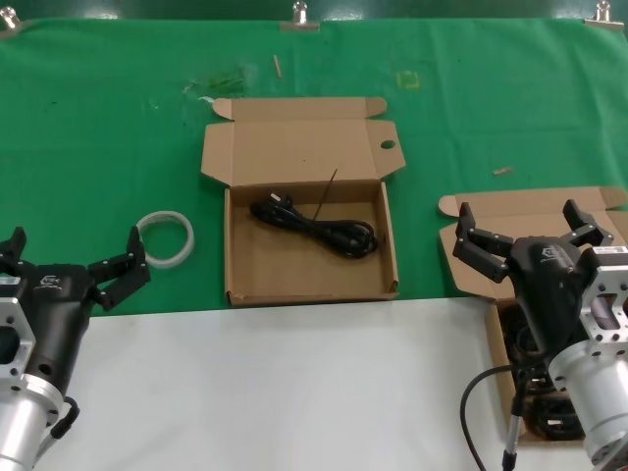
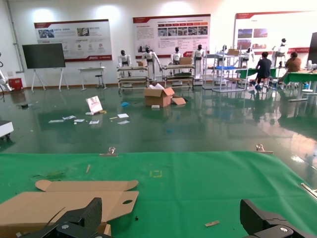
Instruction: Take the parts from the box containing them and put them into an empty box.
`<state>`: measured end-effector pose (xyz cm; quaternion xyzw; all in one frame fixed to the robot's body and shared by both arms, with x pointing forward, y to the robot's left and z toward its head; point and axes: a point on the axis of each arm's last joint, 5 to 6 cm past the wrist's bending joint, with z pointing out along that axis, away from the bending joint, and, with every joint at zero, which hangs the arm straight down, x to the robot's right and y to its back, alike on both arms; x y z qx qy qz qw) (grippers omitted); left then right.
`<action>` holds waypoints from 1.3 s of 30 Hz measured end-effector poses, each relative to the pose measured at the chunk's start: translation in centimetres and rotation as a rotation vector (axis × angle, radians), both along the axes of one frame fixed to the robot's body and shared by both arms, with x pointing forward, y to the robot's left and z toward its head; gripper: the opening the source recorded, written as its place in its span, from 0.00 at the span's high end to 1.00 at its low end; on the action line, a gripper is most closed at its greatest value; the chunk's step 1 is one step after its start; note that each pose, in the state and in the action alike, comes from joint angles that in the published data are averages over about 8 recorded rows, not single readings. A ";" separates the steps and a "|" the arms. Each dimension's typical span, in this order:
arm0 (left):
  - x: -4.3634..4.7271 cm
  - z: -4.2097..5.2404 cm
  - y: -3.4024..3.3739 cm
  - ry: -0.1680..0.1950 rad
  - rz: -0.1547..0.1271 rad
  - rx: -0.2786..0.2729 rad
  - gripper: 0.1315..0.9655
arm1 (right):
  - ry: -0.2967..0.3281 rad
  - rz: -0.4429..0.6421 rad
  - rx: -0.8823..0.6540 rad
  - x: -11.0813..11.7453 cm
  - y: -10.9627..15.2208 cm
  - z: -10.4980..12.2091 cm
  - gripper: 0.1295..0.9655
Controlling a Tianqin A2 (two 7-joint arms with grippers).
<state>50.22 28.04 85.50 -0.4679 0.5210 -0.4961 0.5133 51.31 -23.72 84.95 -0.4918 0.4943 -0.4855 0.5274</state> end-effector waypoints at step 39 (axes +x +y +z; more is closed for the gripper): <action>0.00 0.00 0.00 0.000 0.000 0.000 0.00 | 0.000 0.000 0.000 0.0 0.0 0.0 0.00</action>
